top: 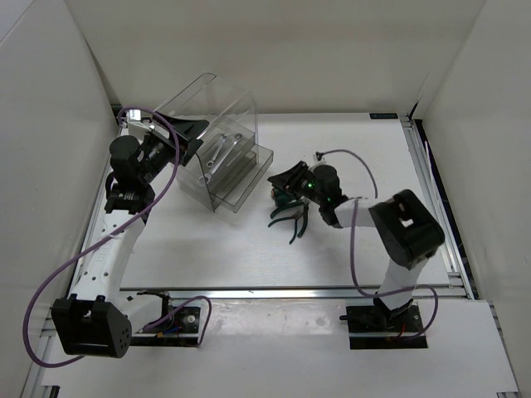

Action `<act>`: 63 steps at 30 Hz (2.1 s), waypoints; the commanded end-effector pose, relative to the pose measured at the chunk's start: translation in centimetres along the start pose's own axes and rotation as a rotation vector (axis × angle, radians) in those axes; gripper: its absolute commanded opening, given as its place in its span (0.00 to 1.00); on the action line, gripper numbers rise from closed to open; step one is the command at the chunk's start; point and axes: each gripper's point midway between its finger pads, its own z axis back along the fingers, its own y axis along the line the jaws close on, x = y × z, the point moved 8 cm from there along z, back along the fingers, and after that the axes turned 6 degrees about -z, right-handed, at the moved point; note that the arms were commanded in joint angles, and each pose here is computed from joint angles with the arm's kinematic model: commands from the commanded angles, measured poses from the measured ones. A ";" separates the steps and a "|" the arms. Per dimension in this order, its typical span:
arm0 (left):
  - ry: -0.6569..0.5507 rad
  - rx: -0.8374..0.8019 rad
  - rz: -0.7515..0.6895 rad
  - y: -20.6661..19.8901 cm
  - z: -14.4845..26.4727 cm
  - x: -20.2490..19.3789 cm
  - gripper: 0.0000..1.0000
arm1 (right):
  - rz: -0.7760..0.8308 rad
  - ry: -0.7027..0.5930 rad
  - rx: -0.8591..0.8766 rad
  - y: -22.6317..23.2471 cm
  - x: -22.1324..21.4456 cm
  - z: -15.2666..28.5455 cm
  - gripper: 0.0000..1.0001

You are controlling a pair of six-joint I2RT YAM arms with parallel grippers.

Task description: Sort the tools into containers

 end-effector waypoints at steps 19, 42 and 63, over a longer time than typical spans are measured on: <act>0.035 0.088 0.065 2.6 0.3 -1.3 0.99 | 0.197 -0.042 -0.684 -3.6 3.5 2.1 0.54; 0.033 0.104 0.081 3.0 0.5 -1.5 0.99 | 0.196 0.013 -0.703 -2.9 2.8 -0.1 0.54; 0.043 0.111 0.093 3.1 0.6 -1.8 0.99 | 0.166 0.017 -0.877 -5.2 2.1 0.6 0.00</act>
